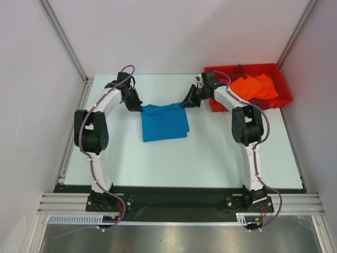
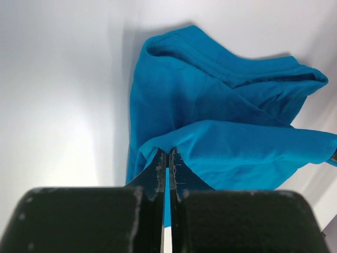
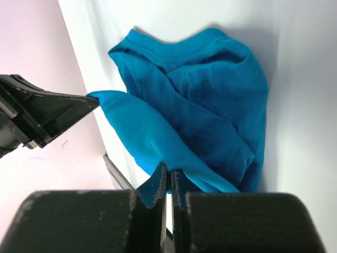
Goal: Fold and stack the t-shirts
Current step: Fold the tshirt
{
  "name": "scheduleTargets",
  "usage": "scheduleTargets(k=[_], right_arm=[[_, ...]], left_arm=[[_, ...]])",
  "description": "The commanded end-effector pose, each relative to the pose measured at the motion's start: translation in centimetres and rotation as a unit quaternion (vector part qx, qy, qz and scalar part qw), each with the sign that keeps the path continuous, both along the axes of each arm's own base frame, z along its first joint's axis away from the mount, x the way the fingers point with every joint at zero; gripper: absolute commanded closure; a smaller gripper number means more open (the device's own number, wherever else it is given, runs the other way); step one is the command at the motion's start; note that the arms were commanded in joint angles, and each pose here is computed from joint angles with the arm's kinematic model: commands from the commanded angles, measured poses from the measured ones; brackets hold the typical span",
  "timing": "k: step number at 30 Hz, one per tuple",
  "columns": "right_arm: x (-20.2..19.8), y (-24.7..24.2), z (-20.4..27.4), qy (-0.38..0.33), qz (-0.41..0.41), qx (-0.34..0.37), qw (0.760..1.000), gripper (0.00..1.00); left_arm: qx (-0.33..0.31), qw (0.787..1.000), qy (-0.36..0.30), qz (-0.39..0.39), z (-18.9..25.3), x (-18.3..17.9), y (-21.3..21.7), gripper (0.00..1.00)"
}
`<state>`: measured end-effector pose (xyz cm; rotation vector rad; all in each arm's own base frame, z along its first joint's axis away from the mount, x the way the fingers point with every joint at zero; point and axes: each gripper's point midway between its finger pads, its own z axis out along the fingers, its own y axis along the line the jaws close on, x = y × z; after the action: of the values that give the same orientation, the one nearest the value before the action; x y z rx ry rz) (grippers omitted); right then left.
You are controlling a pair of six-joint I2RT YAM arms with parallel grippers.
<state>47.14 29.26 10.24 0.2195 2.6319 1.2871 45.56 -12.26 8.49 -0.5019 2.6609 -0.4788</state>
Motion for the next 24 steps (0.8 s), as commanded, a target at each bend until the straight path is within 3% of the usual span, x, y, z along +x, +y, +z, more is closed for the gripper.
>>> scheduleTargets(k=[1, 12, 20, 24], right_arm=[[1.9, 0.3, 1.2, -0.024, 0.005, 0.025, 0.999, 0.96], [5.2, 0.8, -1.3, -0.026, -0.010, 0.038, 0.999, 0.94], [5.7, 0.9, 1.9, -0.051, -0.012, 0.050, 0.997, 0.97], [4.8, 0.6, 5.0, -0.074, -0.015, 0.052, 0.996, 0.98]], left_arm=[[-0.007, 0.999, -0.040, 0.000, 1.4, 2.7, 0.6, 0.99], [-0.038, 0.997, -0.060, 0.015, -0.1, 6.9, 0.8, 1.00], [-0.046, 0.995, -0.077, 0.032, 1.7, 7.2, 0.8, 1.00], [-0.063, 0.990, -0.120, 0.037, 5.6, 6.4, 0.6, 1.00]])
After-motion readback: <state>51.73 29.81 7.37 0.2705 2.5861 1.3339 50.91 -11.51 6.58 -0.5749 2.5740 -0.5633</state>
